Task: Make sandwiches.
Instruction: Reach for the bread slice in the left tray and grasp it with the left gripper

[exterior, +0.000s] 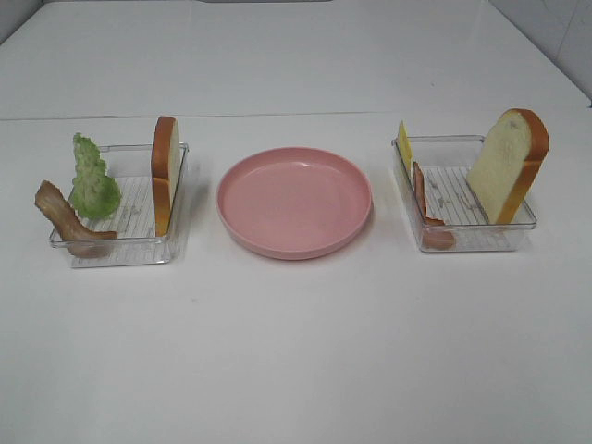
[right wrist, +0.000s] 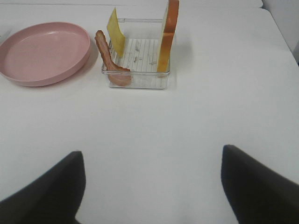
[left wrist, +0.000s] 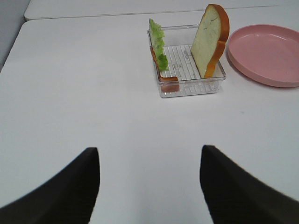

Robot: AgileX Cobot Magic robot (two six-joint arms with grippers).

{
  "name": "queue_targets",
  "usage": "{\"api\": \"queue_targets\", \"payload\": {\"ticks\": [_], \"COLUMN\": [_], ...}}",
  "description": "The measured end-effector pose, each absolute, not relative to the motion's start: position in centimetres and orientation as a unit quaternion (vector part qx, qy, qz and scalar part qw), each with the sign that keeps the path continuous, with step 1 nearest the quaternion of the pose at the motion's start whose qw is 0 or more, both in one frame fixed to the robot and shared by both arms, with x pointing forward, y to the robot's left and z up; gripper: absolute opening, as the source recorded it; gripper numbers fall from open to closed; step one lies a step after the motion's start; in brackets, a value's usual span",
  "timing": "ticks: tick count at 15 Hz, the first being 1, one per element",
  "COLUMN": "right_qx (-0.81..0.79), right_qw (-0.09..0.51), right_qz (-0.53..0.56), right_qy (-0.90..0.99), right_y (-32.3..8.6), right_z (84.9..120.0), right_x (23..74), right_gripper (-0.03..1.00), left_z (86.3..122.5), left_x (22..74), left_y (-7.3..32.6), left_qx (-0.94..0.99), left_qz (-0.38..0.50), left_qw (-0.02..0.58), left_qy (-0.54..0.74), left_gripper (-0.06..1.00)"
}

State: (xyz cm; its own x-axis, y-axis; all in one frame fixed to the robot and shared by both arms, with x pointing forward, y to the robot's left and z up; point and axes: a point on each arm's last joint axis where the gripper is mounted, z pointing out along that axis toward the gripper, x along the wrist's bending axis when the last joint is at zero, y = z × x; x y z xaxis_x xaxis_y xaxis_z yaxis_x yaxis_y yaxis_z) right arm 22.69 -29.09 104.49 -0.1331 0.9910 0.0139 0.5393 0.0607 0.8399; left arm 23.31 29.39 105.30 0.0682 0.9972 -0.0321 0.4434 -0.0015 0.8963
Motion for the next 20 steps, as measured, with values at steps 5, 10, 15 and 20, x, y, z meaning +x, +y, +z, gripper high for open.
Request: {"api": "queue_targets", "payload": {"ticks": [5, 10, 15, 20], "right_qx": [0.581, 0.581, 0.581, 0.581], "right_qw": [0.31, 0.31, 0.31, 0.31], "right_qz": [0.364, 0.364, 0.364, 0.364], "right_qy": [0.659, 0.659, 0.659, 0.659], "right_y": [-29.09, -29.09, -29.09, -29.09], "right_z": [104.49, 104.49, 104.49, 104.49], "right_x": [22.69, 22.69, 22.69, 22.69], "right_gripper": [0.76, 0.76, 0.76, 0.76], "left_z": [105.3, 105.3, 105.3, 105.3], "left_x": [23.31, 23.31, 23.31, 23.31], "left_y": [29.39, 29.39, 29.39, 29.39], "left_qx": [0.615, 0.615, 0.615, 0.615], "left_qz": [0.35, 0.35, 0.35, 0.35], "left_qw": [0.395, 0.395, 0.395, 0.395], "left_qy": [0.586, 0.586, 0.586, 0.586], "left_gripper": [0.6, 0.6, 0.6, 0.6]}}
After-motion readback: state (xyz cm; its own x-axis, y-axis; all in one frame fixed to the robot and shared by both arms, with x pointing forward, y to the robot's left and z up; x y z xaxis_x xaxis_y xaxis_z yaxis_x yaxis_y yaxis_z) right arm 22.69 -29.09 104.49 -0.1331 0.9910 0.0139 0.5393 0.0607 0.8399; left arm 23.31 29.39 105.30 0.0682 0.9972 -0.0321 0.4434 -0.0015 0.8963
